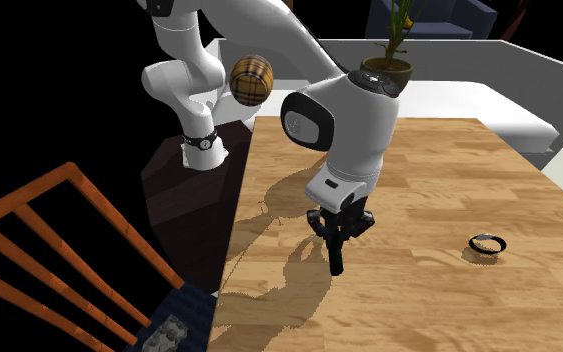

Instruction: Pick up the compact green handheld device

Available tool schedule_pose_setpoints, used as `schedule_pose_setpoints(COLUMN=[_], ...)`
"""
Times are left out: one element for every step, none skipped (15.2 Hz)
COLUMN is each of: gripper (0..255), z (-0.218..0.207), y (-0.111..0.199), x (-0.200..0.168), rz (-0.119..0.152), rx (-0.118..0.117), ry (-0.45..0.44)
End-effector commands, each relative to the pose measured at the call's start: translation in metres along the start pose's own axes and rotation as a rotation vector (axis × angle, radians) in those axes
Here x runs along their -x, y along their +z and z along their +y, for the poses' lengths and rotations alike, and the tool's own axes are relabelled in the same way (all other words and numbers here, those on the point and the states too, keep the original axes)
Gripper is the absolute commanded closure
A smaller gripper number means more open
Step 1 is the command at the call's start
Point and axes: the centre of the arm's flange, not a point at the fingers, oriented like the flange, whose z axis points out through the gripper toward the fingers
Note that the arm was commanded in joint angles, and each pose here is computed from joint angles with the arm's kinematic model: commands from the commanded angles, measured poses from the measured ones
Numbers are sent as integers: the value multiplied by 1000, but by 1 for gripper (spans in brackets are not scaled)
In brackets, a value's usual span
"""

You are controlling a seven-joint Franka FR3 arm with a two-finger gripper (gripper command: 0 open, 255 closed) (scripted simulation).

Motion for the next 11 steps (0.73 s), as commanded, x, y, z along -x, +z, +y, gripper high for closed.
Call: schedule_pose_setpoints(gripper=[255,255,255,255,255,255,255,255,255,255,255], z=[0,0,0,0,0,0,0,0,0,0,1], y=[0,0,0,0,1,-4,-9,-15,-20,-25,-30], x=[0,0,0,0,0,0,-1,-1,-1,-2,-2], rz=[0,0,0,0,0,0,0,0,0,0,0], rx=[0,0,0,0,0,0,0,0,0,0,0], ry=[0,0,0,0,0,0,0,0,0,0,0])
